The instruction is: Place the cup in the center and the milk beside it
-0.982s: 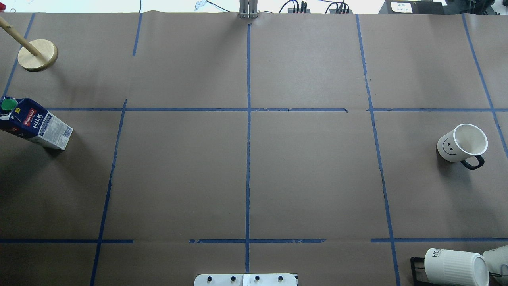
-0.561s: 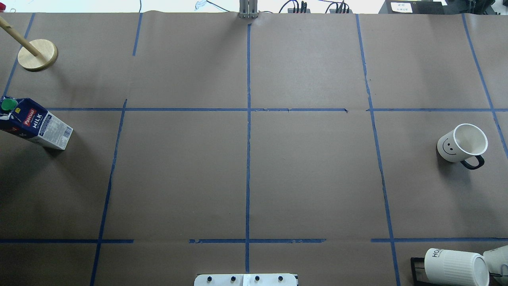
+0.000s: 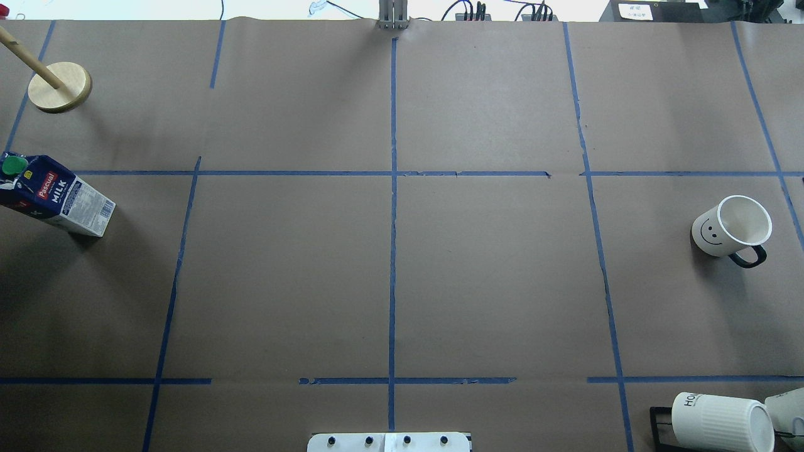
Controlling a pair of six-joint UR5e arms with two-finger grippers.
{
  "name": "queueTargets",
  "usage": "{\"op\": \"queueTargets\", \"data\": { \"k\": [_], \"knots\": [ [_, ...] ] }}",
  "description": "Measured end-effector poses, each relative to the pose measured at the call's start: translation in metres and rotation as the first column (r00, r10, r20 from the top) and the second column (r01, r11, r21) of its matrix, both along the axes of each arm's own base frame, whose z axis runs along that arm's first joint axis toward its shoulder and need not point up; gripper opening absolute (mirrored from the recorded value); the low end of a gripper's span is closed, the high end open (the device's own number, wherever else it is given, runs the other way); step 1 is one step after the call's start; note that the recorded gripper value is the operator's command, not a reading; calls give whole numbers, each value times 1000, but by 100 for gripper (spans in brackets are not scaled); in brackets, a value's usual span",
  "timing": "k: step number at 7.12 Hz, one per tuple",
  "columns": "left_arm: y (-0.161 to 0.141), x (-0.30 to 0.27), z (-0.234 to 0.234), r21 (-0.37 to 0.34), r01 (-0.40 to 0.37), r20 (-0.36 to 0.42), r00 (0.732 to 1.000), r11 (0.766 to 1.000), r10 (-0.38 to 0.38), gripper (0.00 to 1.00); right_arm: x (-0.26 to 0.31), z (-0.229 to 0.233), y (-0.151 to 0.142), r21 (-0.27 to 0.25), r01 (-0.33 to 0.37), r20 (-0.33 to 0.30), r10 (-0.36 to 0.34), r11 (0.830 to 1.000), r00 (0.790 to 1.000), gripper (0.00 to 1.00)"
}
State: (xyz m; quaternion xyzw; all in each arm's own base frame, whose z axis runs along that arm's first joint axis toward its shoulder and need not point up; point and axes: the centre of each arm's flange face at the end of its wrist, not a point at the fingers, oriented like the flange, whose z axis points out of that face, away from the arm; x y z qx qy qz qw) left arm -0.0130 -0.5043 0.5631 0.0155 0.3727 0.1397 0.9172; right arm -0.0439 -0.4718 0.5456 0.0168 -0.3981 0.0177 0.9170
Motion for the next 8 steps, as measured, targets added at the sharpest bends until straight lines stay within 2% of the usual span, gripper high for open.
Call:
{"op": "queueTargets", "data": {
  "k": [1, 3, 6, 7, 8],
  "knots": [
    [0, 0, -1, 2, 0, 0, 1000, 1000, 0, 100, -27, 12, -5, -3, -31, 27, 31, 1000, 999, 98],
    [-1, 0, -5, -6, 19, 1, 1000, 1000, -19, 100, -66, 25, -6, -9, -29, 44, 29, 1000, 999, 98],
    [-2, 1, -11, -11, 34, 1, 999, 999, -34, 100, -83, 51, -5, -28, -17, -4, 17, 999, 1000, 96],
    [-2, 1, -12, -9, 35, 1, 999, 999, -35, 100, -90, 56, -6, -27, -10, -23, 10, 1000, 1000, 74],
    [-2, 1, -15, -10, 43, 1, 999, 999, -43, 100, -96, 62, -8, -28, -6, -41, 5, 1000, 999, 35]
  ]
}}
